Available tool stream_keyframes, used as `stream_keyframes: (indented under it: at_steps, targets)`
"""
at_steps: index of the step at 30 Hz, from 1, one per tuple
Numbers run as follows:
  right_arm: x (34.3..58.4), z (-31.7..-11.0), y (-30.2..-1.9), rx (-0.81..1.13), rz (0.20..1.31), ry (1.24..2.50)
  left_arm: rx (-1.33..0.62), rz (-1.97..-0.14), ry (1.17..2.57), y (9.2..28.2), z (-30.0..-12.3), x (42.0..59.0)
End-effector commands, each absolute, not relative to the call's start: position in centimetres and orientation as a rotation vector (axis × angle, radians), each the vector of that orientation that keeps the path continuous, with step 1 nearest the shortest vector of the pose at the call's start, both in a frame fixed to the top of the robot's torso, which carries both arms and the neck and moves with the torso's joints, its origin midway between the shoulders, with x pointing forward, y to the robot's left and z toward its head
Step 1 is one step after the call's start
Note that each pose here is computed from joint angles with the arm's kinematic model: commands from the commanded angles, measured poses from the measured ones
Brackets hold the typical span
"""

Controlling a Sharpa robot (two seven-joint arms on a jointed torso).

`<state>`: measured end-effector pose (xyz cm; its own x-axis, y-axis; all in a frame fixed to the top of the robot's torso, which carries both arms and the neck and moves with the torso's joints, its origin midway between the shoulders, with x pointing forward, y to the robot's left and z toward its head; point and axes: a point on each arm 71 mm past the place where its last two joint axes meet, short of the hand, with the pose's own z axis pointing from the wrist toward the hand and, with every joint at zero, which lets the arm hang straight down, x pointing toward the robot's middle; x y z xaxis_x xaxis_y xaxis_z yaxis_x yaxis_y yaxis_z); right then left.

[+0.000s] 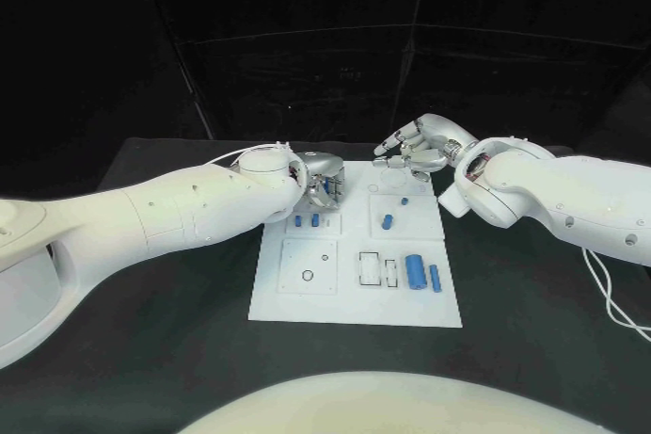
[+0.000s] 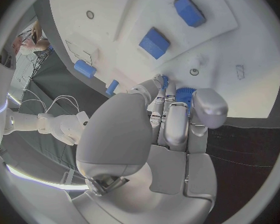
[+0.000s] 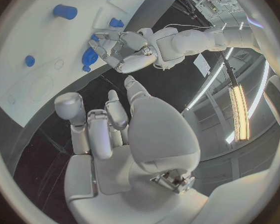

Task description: Assemble the parts on the task board

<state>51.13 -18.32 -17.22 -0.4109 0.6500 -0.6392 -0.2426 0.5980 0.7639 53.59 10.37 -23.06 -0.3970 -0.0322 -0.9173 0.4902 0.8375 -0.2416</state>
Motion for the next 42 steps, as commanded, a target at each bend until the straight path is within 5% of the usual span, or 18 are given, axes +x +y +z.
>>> stream_keyframes:
  at_steps: [1,16,29,42]
  targets:
    - [51.2,-17.1,-18.3,0.332,1.028,1.725,0.339,-0.637,1.838,10.2,-22.4,53.4]
    - [51.3,-17.1,-18.7,0.338,1.019,1.721,0.246,-0.715,1.756,11.9,-19.7,52.9]
    - [51.4,-17.1,-19.0,0.341,1.013,1.721,0.202,-0.648,1.826,15.5,-20.2,52.8]
    - [51.4,-17.1,-19.0,0.341,1.014,1.721,0.19,-0.616,1.874,16.6,-20.9,52.7]
